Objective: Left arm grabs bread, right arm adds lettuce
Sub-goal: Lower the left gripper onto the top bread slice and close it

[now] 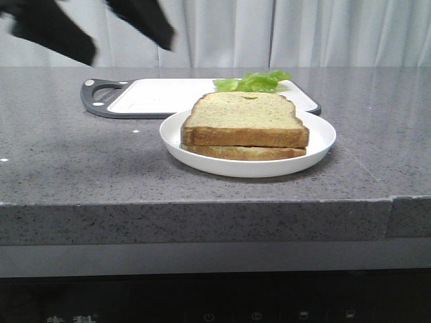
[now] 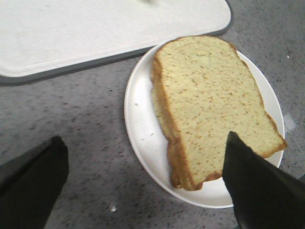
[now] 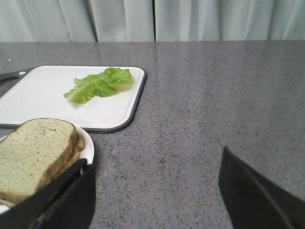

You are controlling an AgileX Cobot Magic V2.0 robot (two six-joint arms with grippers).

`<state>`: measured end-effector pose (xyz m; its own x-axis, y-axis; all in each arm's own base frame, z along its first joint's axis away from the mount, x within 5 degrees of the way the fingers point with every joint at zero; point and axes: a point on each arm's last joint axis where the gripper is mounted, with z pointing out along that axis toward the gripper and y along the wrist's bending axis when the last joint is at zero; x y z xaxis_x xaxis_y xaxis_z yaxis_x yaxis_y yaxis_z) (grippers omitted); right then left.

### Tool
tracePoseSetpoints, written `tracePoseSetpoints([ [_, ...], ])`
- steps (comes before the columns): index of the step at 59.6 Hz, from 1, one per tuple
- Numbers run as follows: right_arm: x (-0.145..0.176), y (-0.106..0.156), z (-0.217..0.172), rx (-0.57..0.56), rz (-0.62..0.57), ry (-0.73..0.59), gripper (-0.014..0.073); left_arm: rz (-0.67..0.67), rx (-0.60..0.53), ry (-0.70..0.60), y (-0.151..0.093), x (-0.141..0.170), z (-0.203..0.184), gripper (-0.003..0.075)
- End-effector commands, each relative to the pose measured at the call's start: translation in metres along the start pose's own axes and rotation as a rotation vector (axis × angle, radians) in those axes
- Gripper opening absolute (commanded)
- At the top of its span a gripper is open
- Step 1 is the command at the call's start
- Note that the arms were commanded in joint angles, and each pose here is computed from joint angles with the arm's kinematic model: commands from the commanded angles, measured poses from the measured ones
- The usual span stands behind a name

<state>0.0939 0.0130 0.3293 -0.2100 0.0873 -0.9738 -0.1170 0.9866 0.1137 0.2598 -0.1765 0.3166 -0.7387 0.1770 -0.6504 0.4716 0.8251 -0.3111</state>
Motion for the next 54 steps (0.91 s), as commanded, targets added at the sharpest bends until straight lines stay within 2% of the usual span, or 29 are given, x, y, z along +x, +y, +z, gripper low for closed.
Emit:
tracePoseSetpoints([
  [1,-0.017,0.000,-0.002,0.008,-0.002,-0.097,0.0553,0.024,0.054,-0.057,-0.020,-0.022,0.004,0.0639],
  [15,-0.017,0.000,-0.002,0.008,-0.002,-0.097,0.0553,0.040,0.067,0.023,-0.028,-0.035,0.046,0.0639],
  [32,-0.017,0.000,-0.002,0.008,-0.002,-0.097,0.0553,0.033,0.053,0.088,-0.023,-0.029,0.069,0.0632],
  [36,-0.017,0.000,-0.002,0.008,-0.002,-0.097,0.0553,0.033,0.053,0.089,-0.023,-0.029,0.070,0.0584],
  [48,-0.017,0.000,-0.002,0.008,-0.002,-0.097,0.0553,0.034,0.055,0.111,-0.023,-0.027,0.069,0.0233],
  [54,-0.017,0.000,-0.002,0.008,-0.002,-0.097,0.0553,0.034,0.055,0.118,-0.023,-0.027,0.069,0.0120],
])
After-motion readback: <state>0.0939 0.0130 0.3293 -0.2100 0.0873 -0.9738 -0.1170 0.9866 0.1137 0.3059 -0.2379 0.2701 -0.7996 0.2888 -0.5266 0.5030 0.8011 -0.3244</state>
